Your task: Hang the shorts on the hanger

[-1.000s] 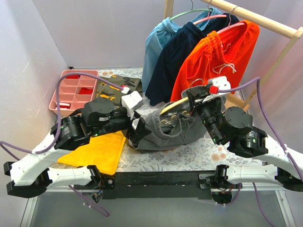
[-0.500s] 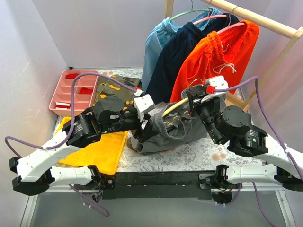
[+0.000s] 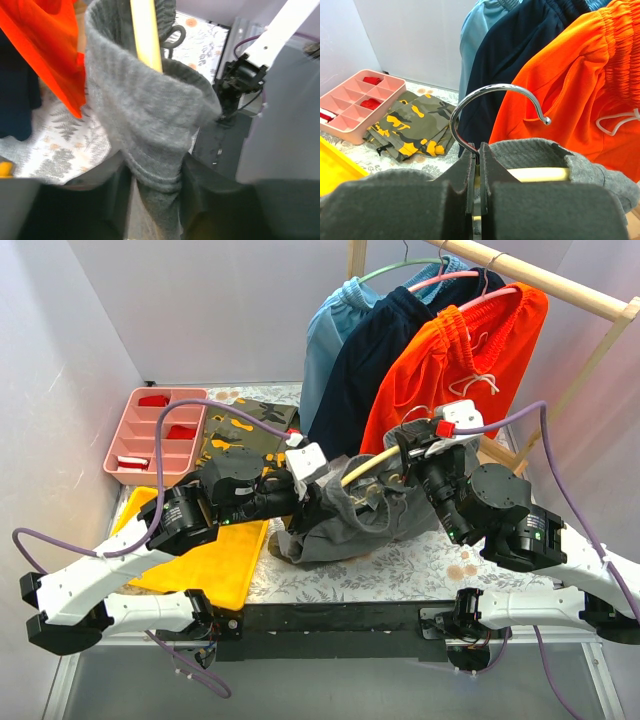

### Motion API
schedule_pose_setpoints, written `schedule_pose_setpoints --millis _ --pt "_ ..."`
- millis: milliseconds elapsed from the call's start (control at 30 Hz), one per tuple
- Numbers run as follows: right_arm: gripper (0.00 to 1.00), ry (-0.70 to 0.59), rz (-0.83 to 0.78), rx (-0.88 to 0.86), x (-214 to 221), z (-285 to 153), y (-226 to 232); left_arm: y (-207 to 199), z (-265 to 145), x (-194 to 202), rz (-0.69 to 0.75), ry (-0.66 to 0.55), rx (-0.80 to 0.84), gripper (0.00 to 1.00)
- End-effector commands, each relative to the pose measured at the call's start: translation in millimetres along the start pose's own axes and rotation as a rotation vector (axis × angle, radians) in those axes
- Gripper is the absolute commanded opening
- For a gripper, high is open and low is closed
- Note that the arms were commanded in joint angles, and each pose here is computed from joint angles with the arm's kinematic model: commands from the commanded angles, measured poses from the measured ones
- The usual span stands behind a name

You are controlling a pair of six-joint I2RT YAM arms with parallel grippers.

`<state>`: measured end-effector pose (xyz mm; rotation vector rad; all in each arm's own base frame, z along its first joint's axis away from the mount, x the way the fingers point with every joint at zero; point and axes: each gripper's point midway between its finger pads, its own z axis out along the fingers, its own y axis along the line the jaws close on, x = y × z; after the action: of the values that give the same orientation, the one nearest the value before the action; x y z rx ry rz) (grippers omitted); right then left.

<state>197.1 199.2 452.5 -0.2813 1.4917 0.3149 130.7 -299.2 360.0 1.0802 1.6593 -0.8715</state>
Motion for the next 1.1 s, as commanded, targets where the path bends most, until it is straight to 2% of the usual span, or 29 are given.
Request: schedule_pose_setpoints --millis 0,133,167,200,400,567,600,633,700,733,800,900,1067 --pt "0.01 -0.101 0.158 0.001 -43.6 -6.6 -8.9 11.6 6.7 -5.0 0.011 -0.025 -0.058 0.29" --pt "0.01 -0.097 0.156 0.000 -42.3 -5.4 -7.0 10.9 23.7 -4.3 0.018 -0.023 -0.047 0.22" --pt "0.01 -0.096 0.159 0.001 -42.0 -5.5 -7.1 11.9 25.7 -5.6 0.017 -0.032 -0.052 0.17" --pt "0.01 -0.091 0.155 0.001 -40.1 -5.3 -6.6 13.0 28.4 -11.9 0.017 -0.058 -0.059 0.02" --pt "0.01 -0.080 0.166 0.036 -32.3 -11.3 -20.0 12.2 38.7 -19.4 -0.021 -0.136 -0.054 0.00" --pt "0.02 -0.054 0.178 0.041 -19.8 -18.4 -28.4 0.2 29.2 -27.6 -0.046 -0.226 0.005 0.00" --pt "0.06 -0.055 0.185 0.040 -20.1 -20.8 -31.3 -2.1 21.6 -36.2 -0.046 -0.272 0.012 0.00" --pt "0.15 -0.053 0.192 0.036 -19.3 -22.2 -32.2 -2.1 21.4 -32.5 -0.053 -0.275 0.012 0.00" --pt "0.21 -0.051 0.206 0.022 -16.6 -25.0 -32.8 -2.0 17.5 -34.4 -0.061 -0.296 0.009 0.00" --pt "0.29 -0.051 0.209 0.016 -16.0 -25.5 -32.4 -1.2 17.3 -32.2 -0.065 -0.294 0.005 0.00" --pt "0.36 -0.047 0.216 0.003 -14.0 -25.8 -30.0 -2.1 16.5 -31.7 -0.069 -0.304 0.009 0.00" --pt "0.53 -0.031 0.221 -0.022 -11.4 -26.1 -24.3 -1.4 17.1 -25.8 -0.086 -0.300 0.007 0.00" --pt "0.69 0.000 0.246 -0.049 -6.5 -31.0 -22.7 4.6 14.0 -21.9 -0.121 -0.319 -0.031 0.00"
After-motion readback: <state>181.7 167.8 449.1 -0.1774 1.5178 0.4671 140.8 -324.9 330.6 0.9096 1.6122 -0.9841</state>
